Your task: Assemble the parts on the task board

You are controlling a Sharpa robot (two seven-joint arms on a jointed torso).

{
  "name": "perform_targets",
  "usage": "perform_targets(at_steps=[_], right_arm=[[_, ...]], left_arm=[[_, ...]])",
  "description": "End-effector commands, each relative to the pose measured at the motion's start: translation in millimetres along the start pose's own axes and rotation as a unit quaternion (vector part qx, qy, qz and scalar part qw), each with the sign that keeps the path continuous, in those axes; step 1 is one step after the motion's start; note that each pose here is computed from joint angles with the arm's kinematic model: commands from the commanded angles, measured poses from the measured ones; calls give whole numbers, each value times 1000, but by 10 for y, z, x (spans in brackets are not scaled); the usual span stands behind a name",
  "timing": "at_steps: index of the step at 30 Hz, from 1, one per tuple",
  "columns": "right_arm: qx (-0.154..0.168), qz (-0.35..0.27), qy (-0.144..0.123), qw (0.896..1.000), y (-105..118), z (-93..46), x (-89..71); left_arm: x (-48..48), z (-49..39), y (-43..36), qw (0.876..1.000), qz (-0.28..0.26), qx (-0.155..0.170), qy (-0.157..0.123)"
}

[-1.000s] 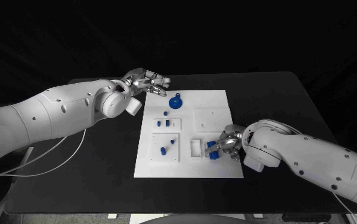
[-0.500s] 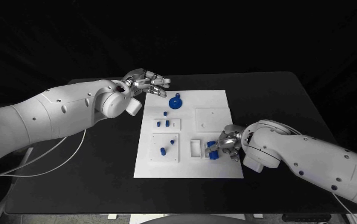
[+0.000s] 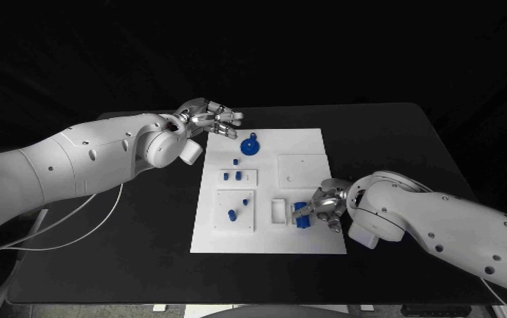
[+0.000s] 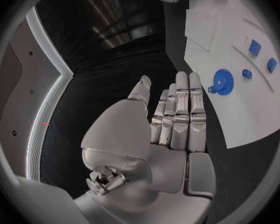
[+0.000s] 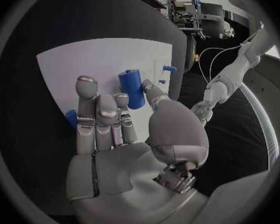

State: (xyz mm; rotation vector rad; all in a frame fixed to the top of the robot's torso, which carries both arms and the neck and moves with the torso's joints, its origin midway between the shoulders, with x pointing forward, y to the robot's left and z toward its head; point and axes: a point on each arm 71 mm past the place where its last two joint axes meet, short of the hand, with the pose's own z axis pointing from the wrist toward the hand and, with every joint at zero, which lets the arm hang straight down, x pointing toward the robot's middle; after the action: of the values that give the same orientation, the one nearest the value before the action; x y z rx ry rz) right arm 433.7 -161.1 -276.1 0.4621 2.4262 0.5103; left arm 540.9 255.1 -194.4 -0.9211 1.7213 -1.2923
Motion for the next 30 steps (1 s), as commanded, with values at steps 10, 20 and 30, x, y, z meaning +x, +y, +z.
perform_targets(at_steps=[10,20,30], right_arm=[[7,9,25,1000,117,-41,20],[5,0,21,1000,213,12,-7],[0,-19,28,999,322,65,53]], left_arm=[[38,12,-8,1000,1,0,13],[47,15,-7,1000,1,-1,15],[55,18,-7,1000,1,-2,17]])
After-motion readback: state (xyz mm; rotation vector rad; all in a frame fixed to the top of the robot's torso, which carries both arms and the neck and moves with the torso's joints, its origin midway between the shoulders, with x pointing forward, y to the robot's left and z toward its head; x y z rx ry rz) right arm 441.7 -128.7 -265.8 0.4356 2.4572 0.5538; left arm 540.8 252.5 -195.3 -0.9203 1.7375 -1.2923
